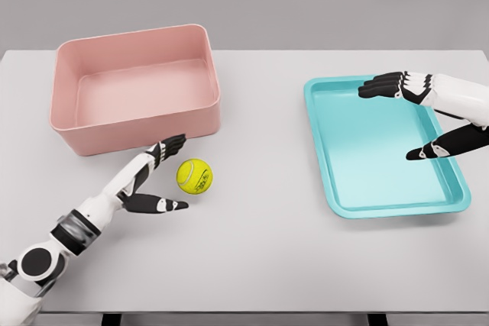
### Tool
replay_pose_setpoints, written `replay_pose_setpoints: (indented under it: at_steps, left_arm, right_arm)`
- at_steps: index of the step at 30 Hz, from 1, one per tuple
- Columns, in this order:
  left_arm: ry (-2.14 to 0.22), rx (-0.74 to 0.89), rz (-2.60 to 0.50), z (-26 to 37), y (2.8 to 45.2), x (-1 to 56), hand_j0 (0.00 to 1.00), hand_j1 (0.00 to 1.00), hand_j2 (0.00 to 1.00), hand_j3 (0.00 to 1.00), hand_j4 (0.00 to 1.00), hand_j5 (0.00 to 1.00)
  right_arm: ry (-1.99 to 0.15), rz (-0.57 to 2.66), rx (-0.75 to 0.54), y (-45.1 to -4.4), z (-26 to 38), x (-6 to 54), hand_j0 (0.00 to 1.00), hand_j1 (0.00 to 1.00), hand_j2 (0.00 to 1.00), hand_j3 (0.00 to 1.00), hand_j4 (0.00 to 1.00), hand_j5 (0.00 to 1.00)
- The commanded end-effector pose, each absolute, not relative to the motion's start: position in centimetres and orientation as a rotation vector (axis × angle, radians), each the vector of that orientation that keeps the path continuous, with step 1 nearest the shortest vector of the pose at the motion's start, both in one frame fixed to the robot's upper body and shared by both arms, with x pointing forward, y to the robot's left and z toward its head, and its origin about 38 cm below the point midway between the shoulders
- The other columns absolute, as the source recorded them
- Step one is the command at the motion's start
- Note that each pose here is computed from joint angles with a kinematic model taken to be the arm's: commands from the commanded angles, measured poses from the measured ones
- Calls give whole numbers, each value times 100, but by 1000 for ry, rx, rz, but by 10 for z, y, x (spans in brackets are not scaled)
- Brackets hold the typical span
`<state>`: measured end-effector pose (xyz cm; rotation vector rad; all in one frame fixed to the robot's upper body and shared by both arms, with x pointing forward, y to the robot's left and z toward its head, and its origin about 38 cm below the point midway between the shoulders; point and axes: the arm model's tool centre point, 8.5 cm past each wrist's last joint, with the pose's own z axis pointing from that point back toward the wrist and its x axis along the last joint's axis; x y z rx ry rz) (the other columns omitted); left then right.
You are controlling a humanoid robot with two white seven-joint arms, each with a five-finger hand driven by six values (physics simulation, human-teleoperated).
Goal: Put the tennis from the blue tray into the pink basket with both arms
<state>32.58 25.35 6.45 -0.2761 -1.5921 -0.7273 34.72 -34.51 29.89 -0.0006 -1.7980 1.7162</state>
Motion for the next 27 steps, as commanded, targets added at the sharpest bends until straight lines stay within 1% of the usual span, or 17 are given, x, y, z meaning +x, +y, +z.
replay_pose_setpoints:
  at_steps: [1, 27]
  left_arm:
    - [-1592, -281, -720, 63, 251, 326, 100, 100, 100, 100, 100, 100]
    - [-1609, -304, -719, 57, 223, 330, 100, 100, 100, 100, 100, 100]
  right_arm:
    - [-1800, 1708, 4, -346, 300, 347, 100, 100, 100, 100, 100, 100]
    - [-1793, 1704, 11, -346, 296, 347, 100, 100, 100, 100, 100, 100]
